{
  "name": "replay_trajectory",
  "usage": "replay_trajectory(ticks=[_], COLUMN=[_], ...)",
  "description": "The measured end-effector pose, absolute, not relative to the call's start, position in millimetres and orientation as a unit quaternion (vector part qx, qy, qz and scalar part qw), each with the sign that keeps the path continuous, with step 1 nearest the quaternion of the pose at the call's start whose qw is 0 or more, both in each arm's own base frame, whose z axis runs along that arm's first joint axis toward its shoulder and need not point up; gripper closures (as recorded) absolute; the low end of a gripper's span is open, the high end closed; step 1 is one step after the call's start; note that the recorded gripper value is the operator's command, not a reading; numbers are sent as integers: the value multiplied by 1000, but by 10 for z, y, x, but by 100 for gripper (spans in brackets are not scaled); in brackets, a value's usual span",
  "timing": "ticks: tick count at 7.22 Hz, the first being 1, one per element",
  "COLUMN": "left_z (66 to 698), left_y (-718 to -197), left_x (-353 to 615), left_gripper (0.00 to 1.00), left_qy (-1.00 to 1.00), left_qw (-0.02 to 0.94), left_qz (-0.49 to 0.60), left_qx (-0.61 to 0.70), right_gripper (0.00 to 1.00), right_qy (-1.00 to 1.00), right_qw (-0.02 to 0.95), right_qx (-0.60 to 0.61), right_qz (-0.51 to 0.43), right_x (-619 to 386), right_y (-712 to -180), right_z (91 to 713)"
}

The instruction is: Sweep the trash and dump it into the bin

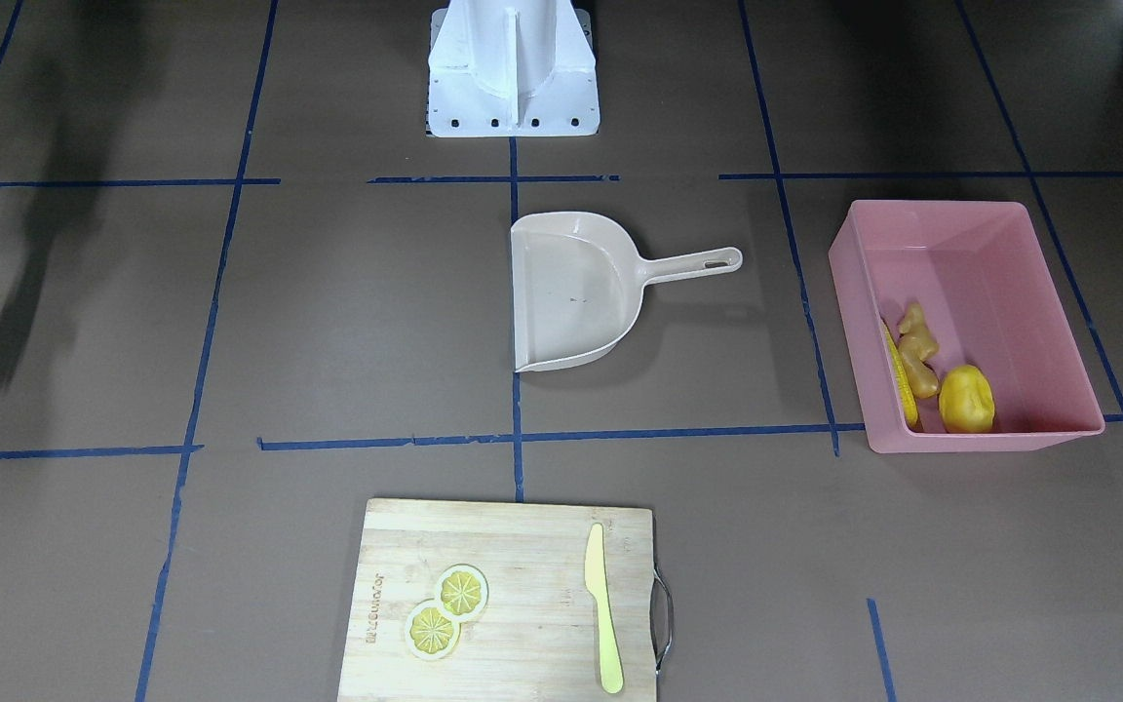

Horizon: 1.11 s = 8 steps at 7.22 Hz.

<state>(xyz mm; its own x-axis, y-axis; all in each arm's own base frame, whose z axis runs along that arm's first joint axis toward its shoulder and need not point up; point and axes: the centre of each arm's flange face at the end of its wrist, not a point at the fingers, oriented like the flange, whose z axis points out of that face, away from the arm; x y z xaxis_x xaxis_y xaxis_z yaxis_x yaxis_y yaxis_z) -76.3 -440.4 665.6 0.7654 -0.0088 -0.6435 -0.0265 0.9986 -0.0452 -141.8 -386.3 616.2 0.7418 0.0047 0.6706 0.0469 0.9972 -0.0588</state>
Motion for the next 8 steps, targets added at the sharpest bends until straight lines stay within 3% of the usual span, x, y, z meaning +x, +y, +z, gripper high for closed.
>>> replay_trajectory(ticks=[1, 2, 3, 8], left_z=[6660, 6663, 6666, 6615], left_y=[-4399, -4395, -4393, -4401], left_x=[-766, -767, -768, -751], left_gripper=[0, 0, 0, 0], left_qy=[343, 343, 343, 350], left_qw=[939, 939, 939, 936], left_qz=[4, 4, 4, 5], left_qx=[-26, -27, -27, -22], right_gripper=[66, 7, 0, 0], right_qy=[-361, -362, -363, -379], right_qw=[932, 931, 931, 925], right_qx=[-38, -40, -39, 18], right_qz=[-8, -11, -13, -17], right_x=[-1454, -1494, -1514, -1147], right_y=[-3837, -3814, -3802, -3981], right_z=[6313, 6443, 6505, 6197])
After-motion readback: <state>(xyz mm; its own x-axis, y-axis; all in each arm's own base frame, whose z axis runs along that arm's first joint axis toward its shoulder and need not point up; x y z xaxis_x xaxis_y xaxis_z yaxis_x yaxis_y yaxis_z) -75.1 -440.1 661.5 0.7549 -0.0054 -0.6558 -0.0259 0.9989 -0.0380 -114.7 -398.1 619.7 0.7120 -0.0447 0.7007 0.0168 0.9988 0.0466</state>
